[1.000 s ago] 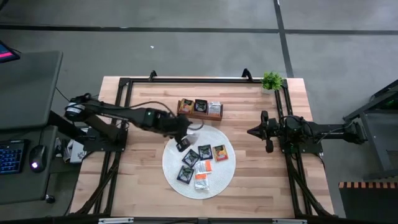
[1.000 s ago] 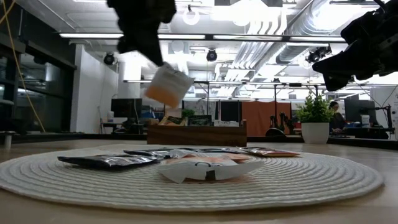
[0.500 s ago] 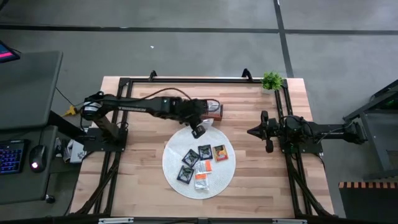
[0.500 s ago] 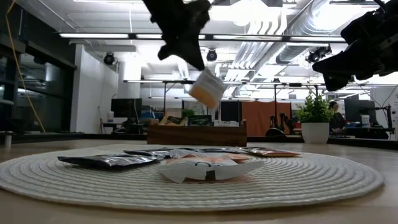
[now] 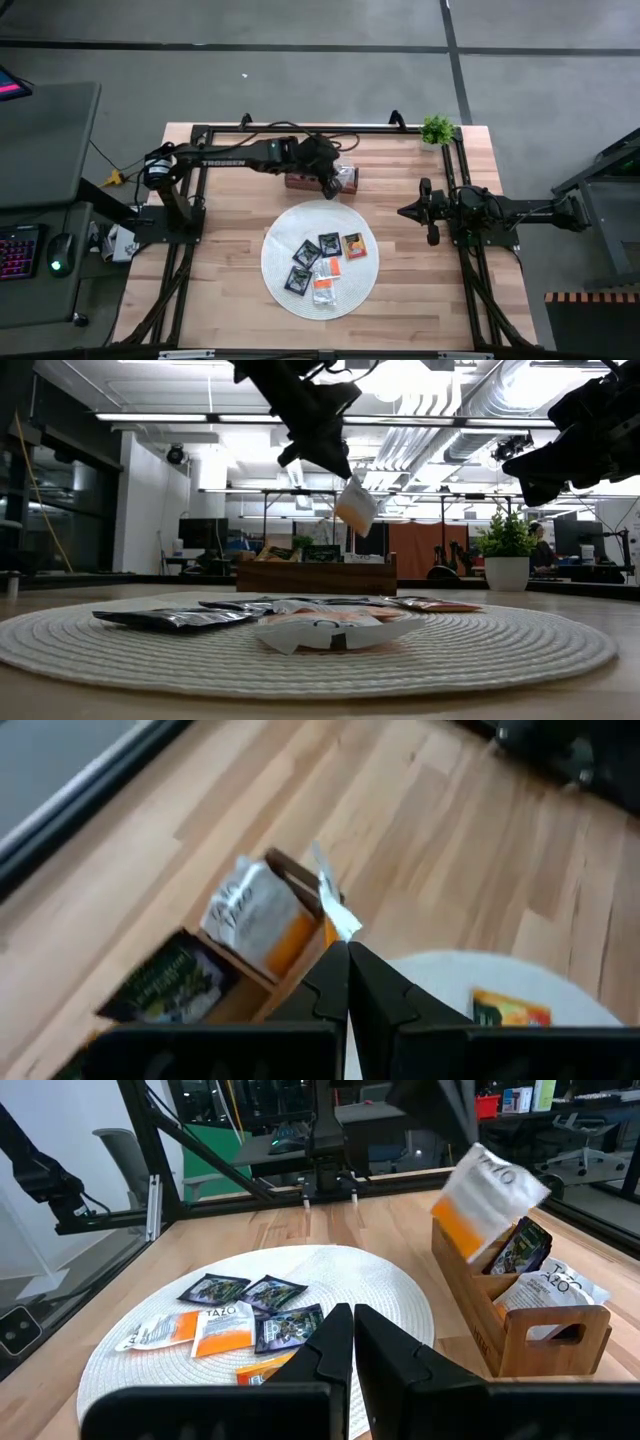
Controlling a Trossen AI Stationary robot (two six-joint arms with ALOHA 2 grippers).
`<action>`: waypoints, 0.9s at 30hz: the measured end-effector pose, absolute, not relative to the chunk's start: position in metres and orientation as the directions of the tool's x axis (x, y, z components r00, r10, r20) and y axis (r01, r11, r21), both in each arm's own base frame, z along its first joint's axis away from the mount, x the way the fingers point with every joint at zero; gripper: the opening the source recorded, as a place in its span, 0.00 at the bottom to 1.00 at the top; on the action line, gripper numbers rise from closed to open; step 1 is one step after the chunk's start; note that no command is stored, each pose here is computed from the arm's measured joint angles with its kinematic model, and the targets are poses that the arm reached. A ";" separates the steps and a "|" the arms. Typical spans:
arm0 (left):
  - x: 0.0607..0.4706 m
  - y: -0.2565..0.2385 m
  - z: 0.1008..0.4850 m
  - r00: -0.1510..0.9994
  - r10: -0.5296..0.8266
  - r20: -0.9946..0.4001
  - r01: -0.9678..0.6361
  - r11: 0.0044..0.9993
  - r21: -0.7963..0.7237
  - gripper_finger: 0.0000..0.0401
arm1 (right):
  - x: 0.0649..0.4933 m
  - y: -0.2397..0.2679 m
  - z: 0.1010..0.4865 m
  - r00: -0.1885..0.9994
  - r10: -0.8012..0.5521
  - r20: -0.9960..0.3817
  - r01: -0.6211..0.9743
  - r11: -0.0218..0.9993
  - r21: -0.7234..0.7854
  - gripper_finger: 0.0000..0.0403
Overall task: Pick & Place Tea
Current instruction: Put the white tea bag into the right section of the wooden organizer
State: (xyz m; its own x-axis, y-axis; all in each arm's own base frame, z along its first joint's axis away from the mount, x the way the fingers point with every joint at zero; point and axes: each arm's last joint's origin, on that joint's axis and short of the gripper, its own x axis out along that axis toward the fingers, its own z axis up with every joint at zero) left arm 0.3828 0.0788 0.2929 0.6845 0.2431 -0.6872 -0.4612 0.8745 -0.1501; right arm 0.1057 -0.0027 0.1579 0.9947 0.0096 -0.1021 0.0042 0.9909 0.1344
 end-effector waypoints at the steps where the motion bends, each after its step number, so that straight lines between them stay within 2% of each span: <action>1: 0.383 0.082 0.294 0.690 0.249 -0.679 -0.465 0.872 -0.152 0.00 | 0.106 -0.003 0.158 0.995 0.009 -0.102 0.004 0.991 0.134 0.03; 9: 0.400 0.098 0.275 0.716 0.236 -0.657 -0.451 0.874 -0.177 0.00 | 0.106 -0.003 0.158 0.995 0.009 -0.101 0.004 0.991 0.134 0.03; 17: 0.399 0.095 0.269 0.692 0.220 -0.688 -0.449 0.877 -0.170 0.00 | 0.106 -0.003 0.158 0.995 0.010 -0.102 0.004 0.991 0.134 0.03; 24: 0.391 0.054 0.256 0.574 -0.024 -0.818 -0.270 0.938 -0.217 0.00 | 0.106 -0.003 0.158 0.995 0.010 -0.102 0.004 0.991 0.134 0.03; 27: 0.389 0.033 0.253 0.525 -0.067 -0.848 -0.181 0.965 -0.188 0.00 | 0.106 -0.003 0.158 0.995 0.009 -0.102 0.004 0.991 0.134 0.03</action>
State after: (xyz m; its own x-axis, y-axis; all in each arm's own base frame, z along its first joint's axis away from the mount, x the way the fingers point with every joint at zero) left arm 0.3890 0.0334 0.2532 0.5250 -0.0667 -0.8485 -0.1815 0.9652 -0.1882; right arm 0.1057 -0.0027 0.1579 0.9947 0.0094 -0.1021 0.0045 0.9909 0.1345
